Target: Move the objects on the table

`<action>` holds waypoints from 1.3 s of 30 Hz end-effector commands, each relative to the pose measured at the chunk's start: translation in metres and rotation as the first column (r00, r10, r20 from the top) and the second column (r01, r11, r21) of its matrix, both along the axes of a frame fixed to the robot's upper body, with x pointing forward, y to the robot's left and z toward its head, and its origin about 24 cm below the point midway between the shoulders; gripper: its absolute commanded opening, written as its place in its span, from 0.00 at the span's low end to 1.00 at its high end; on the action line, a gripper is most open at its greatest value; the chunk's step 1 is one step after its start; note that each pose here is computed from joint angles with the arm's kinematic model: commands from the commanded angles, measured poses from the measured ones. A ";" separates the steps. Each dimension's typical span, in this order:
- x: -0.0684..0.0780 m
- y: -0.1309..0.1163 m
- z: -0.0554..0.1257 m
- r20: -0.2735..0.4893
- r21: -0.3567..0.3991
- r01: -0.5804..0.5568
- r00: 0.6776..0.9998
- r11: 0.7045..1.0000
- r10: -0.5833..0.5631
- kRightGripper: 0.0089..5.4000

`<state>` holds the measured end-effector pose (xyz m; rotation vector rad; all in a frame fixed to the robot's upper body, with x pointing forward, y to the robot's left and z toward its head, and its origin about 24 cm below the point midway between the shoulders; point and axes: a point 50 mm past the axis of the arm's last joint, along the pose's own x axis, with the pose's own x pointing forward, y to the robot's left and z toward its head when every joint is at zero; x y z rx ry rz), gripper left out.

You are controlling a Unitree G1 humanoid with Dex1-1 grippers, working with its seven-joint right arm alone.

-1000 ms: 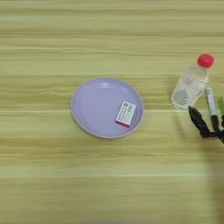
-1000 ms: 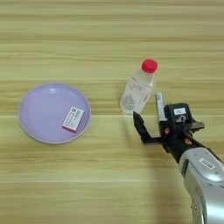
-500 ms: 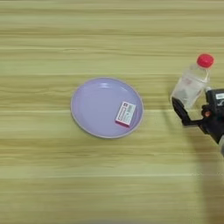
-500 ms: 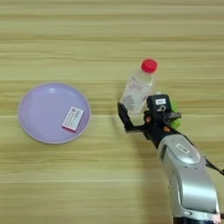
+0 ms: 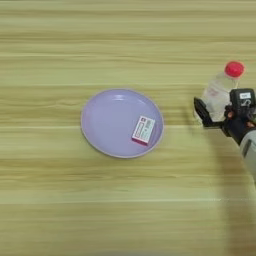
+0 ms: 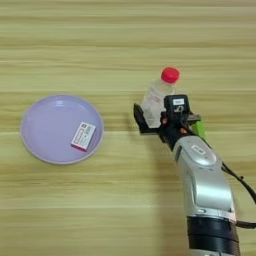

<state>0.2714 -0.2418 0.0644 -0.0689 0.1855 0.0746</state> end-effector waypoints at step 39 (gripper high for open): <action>0.042 0.063 0.014 0.197 0.176 -0.086 0.979 0.981 0.050 0.60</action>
